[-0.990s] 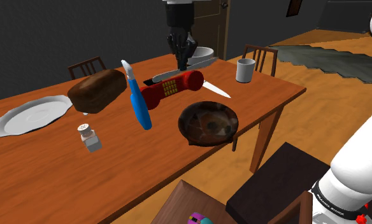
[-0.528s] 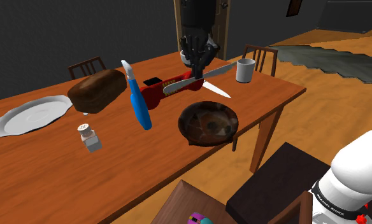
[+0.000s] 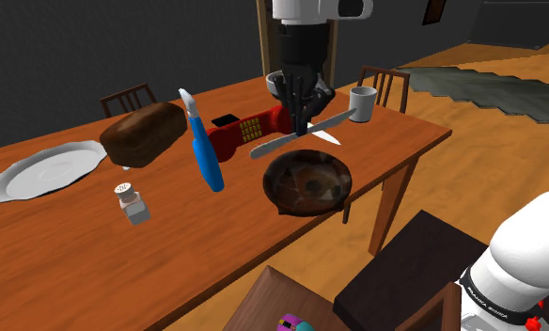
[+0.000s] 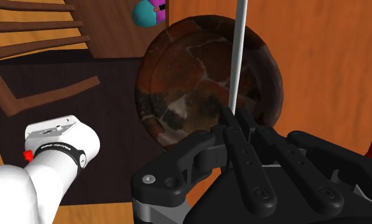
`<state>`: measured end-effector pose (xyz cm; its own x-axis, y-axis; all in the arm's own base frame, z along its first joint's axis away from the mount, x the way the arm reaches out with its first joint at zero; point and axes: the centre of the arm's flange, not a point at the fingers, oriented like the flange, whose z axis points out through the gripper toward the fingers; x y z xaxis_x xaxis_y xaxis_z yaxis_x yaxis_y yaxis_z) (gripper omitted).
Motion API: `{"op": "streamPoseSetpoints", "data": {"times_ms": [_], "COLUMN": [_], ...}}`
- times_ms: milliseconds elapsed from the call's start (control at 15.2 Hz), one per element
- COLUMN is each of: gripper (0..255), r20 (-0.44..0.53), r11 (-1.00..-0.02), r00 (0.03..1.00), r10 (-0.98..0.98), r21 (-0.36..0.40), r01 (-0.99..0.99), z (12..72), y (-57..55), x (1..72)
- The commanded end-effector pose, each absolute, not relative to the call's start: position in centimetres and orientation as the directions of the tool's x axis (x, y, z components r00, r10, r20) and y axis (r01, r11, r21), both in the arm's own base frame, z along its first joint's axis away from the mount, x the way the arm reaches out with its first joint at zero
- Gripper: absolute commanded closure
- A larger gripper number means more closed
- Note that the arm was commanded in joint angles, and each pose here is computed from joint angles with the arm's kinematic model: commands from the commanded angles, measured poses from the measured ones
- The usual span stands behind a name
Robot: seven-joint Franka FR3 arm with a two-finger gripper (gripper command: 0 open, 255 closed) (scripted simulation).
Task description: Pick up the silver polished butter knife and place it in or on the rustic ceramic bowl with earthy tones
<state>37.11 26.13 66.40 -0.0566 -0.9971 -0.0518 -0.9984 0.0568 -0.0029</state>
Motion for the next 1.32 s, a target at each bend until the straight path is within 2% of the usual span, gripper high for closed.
{"op": "streamPoseSetpoints", "data": {"times_ms": [0, 594, 1122, 1188, 1254], "gripper": [255, 255, 255, 0, 0], "r20": [-0.052, -0.052, -0.052, -0.052, -0.052], "r11": [0.057, 0.057, 0.057, 0.057, 0.057], "r00": [-0.057, -0.057, -0.057, -0.057, -0.057], "r10": [-0.997, -0.997, -0.997, -0.997, -0.997], "r21": [-0.003, -0.003, -0.003, -0.003, -0.003], "r01": [-0.998, -0.998, -0.998, -0.998, -0.998], "z": [65.4, 60.3, 60.3, 60.3, 60.3], "y": [26.2, 26.2, 26.2, 26.2, 26.2], "x": [37.1, 37.1, 37.1, 37.1, 37.1]}}
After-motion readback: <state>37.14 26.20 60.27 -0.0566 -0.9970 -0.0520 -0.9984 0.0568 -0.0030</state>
